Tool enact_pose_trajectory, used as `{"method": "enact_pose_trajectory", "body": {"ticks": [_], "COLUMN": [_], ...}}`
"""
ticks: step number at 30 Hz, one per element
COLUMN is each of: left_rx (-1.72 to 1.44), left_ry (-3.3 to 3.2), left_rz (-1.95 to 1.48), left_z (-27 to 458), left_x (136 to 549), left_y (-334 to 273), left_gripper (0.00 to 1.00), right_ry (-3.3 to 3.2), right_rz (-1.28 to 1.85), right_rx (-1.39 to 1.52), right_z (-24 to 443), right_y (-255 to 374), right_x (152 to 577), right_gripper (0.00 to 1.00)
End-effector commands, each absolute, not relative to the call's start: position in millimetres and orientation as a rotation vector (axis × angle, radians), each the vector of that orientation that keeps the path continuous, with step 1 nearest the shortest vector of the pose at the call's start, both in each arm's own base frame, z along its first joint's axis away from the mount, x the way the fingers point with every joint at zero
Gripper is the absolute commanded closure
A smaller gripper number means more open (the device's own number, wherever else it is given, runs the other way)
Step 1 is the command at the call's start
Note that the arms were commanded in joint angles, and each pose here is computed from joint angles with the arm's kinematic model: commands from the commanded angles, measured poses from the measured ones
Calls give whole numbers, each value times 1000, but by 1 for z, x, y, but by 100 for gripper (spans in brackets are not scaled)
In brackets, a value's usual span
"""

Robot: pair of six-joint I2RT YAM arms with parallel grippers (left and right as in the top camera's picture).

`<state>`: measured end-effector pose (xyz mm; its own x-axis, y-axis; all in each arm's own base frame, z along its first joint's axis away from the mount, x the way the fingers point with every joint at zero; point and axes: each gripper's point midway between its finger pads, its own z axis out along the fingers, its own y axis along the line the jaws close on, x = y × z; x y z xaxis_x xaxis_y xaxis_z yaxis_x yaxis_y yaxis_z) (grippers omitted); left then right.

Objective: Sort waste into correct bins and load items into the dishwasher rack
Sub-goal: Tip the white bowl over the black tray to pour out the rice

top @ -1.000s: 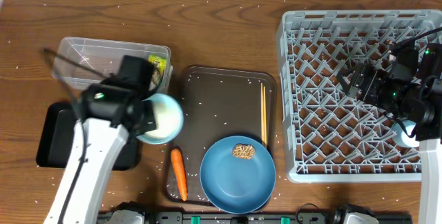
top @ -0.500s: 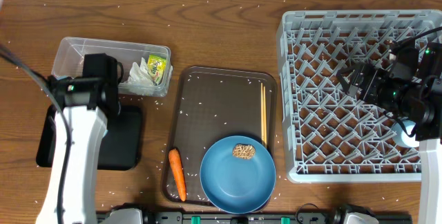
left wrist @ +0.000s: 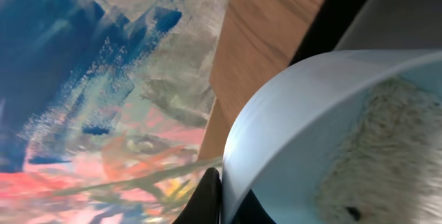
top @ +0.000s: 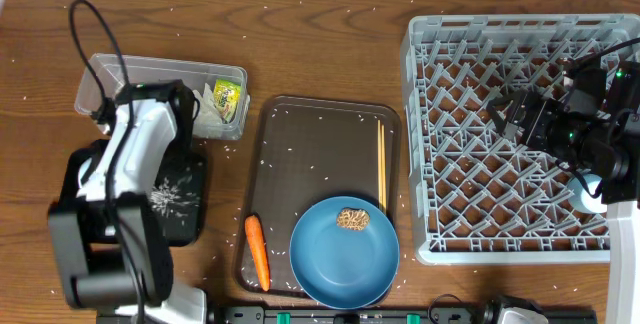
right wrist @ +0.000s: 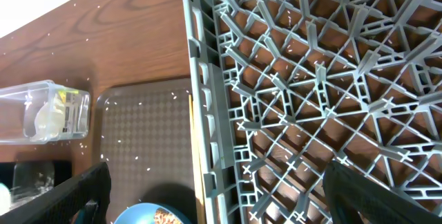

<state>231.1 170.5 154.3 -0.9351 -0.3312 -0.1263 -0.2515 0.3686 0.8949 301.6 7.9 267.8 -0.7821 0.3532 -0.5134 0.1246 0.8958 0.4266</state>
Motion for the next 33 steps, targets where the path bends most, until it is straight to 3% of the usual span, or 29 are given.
{"method": "enact_pose_trajectory", "body": {"ticks": [1, 6, 10, 14, 17, 20, 30, 33], "left_rx": [485, 580, 442, 670, 390, 578, 207, 251], "left_ry": [-2480, -2507, -2448, -2527, -2421, -2500, -2366, -2418], "left_rz": [-1715, -1682, -1773, -1598, -1820, -1687, -1935, -1927], "left_z": [154, 145, 154, 128, 157, 142, 177, 176], "left_x": [234, 232, 234, 223, 232, 227, 248, 251], "left_y": [175, 172, 178, 161, 175, 166, 175, 169], "left_gripper": [94, 94, 94, 94, 94, 94, 94, 94], "right_ry": [2451, 2453, 2453, 2454, 2455, 2454, 2441, 2417], "right_rz": [489, 486, 487, 481, 482, 482, 481, 481], "right_rx": [302, 293, 293, 281, 280, 281, 280, 270], "right_z": [269, 269, 269, 269, 269, 269, 271, 275], "right_y": [10, 10, 11, 10, 11, 10, 10, 10], "right_x": [302, 302, 302, 302, 302, 302, 304, 309], "right_gripper": [9, 9, 8, 8, 9, 8, 8, 8]}}
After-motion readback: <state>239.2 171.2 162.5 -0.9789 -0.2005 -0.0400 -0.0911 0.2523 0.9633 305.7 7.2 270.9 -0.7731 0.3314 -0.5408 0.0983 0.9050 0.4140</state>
